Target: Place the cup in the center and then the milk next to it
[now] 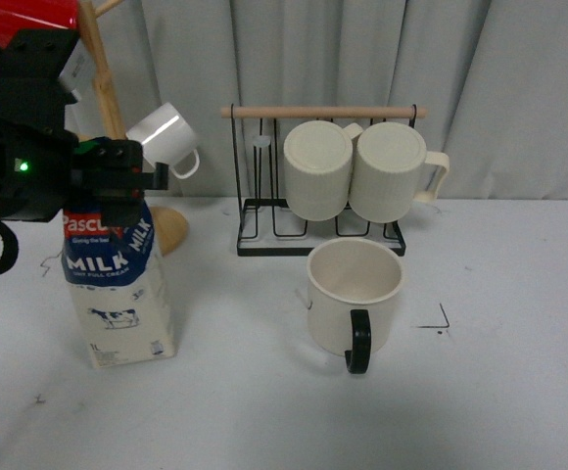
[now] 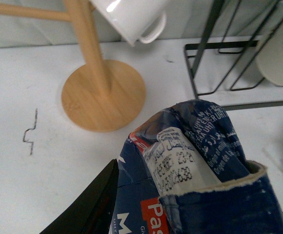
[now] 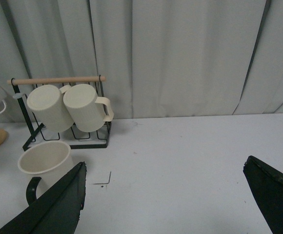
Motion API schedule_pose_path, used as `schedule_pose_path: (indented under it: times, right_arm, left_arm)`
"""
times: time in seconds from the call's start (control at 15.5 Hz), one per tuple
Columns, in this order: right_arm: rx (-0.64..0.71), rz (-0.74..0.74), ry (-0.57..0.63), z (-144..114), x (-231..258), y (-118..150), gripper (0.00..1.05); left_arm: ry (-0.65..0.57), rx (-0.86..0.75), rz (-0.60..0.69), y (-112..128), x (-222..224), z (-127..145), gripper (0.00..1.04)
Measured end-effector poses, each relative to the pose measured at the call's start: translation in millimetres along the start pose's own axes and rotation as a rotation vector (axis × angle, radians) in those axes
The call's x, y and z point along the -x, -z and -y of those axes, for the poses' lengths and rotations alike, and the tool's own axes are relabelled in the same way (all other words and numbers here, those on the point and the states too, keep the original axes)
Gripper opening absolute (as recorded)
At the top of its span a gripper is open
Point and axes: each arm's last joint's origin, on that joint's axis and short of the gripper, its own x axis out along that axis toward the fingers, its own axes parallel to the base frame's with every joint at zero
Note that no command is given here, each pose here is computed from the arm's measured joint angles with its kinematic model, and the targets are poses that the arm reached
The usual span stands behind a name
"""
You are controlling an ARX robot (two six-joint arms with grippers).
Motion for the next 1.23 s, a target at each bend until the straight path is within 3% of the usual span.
schedule_pose_path:
  times: [0.19,0.26,0.52,0.84,1.23]
  right_arm:
    - [0.000,0.000,0.000,0.0,0.0,0.0,0.98]
    - [0.000,0.000,0.000,0.0,0.0,0.0,0.98]
    - [0.000,0.000,0.000,0.0,0.0,0.0,0.98]
    - [0.000,0.000,0.000,0.0,0.0,0.0,0.98]
    - [0.000,0.000,0.000,0.0,0.0,0.0,0.98]
  left_arm:
    - [0.134,-0.056,0.105,-25.9,15.6,57.7,0.54]
    - [0.142,-0.062,0.114,-27.0,16.1,64.1,0.54]
    - [0.109,-0.093,0.072,-9.1,-1.7,76.4,0.53]
    - [0.183,-0.110,0.107,-6.9,-6.6,97.4,0.52]
    - [0.205,-0.158,0.107,-2.7,-9.0,102.5,0.51]
